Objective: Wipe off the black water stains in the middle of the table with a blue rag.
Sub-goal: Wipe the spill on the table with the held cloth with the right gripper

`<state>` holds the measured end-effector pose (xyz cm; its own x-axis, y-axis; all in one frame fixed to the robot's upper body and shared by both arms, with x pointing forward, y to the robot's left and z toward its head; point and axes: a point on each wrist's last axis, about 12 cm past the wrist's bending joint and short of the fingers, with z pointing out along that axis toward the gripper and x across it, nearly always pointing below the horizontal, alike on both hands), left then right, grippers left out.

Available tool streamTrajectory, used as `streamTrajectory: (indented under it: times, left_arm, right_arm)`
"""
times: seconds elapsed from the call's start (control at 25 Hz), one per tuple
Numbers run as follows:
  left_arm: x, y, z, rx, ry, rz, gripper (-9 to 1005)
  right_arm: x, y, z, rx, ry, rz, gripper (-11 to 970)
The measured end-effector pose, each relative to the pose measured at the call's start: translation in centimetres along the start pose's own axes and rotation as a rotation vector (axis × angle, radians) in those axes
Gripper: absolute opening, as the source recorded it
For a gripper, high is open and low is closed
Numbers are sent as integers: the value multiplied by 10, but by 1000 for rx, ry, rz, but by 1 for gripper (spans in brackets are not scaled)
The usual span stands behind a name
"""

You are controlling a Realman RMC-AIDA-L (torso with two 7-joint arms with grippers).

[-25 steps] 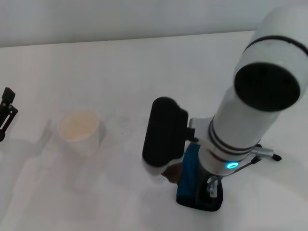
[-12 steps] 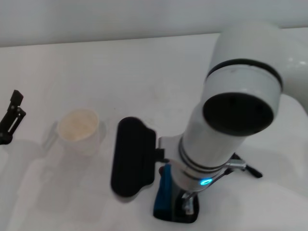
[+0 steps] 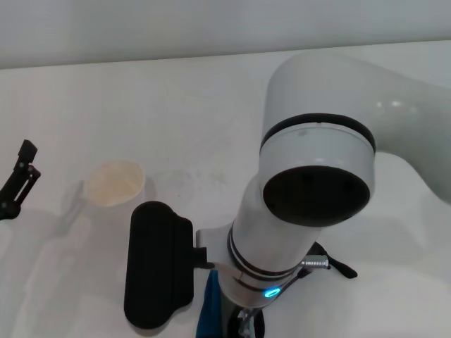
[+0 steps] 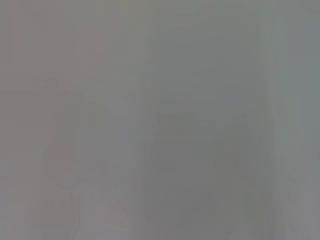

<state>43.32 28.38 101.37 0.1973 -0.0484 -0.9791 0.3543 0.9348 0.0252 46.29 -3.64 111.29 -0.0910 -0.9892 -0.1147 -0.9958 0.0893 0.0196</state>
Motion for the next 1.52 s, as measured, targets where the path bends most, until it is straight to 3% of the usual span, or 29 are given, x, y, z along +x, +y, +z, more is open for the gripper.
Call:
streamTrajectory:
  times: [0.16,0.56,1.12,1.32,1.52]
  left_arm:
    - [0,0,-2,-1,5,2,872]
    - [1,2,-6,-7,14,7,872]
    - [1,4,-8,-15,16,11,872]
    - [1,4,-7,-12,15,12,873]
    - [1,3,-7,-8,15,11,873]
  right_arm:
    - [1,-8,4,13,-1,25,50]
    - [17,-56,13,109,52,159,55]
    - [77,-111,-4,300,197,377,62]
    - [81,-108,-1,276,195,367,64]
    - [67,-88,3,215,162,302,67]
